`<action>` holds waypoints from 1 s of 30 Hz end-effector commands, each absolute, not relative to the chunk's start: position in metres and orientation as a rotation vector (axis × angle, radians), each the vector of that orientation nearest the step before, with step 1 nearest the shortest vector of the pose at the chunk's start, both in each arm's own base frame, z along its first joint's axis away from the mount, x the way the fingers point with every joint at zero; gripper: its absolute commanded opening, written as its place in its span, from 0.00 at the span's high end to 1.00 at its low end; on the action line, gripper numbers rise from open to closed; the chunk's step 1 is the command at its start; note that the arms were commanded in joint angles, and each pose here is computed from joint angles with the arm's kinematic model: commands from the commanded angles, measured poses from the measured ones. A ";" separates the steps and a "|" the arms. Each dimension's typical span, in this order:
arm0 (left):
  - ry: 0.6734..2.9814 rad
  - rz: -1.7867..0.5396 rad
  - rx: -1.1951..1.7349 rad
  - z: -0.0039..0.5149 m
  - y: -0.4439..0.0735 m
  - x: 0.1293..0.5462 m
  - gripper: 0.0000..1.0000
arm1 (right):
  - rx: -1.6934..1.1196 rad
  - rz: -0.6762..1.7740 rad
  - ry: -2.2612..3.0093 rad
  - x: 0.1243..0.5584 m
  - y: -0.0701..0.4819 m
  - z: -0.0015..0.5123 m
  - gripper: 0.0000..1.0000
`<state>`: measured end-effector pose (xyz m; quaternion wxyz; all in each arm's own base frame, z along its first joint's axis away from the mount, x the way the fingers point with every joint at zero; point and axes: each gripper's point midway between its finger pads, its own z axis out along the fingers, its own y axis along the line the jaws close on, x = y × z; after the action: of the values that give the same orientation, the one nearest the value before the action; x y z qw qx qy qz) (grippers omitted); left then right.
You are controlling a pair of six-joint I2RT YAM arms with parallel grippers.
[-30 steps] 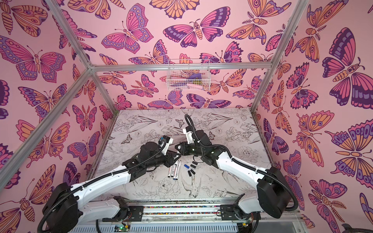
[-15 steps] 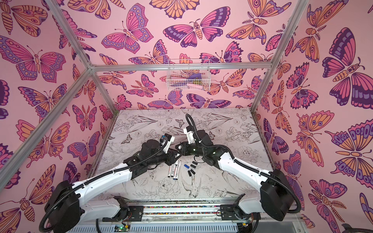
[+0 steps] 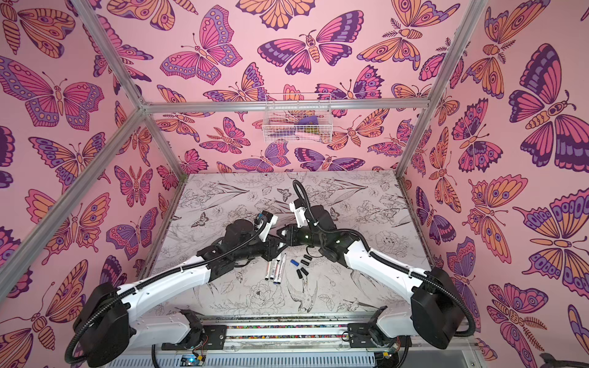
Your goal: Insert the pens into the pen caps
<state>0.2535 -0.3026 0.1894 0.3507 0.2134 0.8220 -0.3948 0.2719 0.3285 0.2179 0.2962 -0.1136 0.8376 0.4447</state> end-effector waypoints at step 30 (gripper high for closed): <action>2.289 -0.645 0.091 0.143 -0.219 0.280 1.00 | -0.496 0.457 2.679 0.200 0.248 0.095 0.61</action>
<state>0.2768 -0.2238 0.1399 0.3662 0.0488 0.8925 -0.2587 0.2042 0.2529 0.1019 0.1992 -0.1643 0.9462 0.1951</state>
